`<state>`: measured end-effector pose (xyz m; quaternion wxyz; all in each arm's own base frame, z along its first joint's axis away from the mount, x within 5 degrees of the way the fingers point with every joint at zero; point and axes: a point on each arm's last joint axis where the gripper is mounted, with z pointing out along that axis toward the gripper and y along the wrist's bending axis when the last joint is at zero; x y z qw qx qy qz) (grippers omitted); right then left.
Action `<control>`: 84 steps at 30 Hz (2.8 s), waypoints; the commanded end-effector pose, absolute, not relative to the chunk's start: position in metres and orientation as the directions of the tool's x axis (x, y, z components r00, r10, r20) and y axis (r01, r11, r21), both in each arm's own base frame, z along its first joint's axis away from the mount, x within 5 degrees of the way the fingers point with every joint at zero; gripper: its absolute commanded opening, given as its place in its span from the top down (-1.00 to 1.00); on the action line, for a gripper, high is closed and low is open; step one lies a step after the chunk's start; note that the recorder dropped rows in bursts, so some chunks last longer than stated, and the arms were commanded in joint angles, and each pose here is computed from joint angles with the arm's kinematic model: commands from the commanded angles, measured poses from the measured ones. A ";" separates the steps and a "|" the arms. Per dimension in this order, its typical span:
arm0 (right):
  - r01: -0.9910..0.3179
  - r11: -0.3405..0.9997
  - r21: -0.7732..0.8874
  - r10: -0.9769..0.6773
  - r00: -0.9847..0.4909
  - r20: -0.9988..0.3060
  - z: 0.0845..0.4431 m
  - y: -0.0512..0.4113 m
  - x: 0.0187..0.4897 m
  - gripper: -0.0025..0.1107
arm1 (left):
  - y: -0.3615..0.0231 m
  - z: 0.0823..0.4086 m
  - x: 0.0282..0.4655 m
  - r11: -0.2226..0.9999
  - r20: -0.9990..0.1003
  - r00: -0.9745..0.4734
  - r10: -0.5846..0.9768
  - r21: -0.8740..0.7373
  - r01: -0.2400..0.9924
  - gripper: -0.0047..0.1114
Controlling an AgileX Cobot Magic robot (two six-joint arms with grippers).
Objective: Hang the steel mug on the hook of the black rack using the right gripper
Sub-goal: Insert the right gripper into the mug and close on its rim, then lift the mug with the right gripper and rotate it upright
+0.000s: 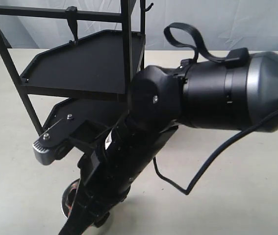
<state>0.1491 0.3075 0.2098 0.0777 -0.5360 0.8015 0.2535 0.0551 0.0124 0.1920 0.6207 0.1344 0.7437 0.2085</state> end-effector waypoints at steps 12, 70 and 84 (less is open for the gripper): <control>-0.876 0.392 0.282 -0.734 -0.483 -0.478 0.215 0.328 0.148 0.10 | 0.012 0.194 0.055 0.878 -0.871 -0.174 0.459 0.475 -0.061 0.89; -0.825 0.498 0.268 -0.809 -0.553 -0.198 0.167 0.364 0.153 0.97 | 0.012 0.194 0.055 0.878 -0.871 -0.174 0.459 0.475 -0.061 0.89; -0.946 0.262 0.189 -0.706 -0.322 -0.631 0.272 0.350 0.144 0.97 | 0.012 0.194 0.055 0.878 -0.871 -0.174 0.459 0.475 -0.061 0.89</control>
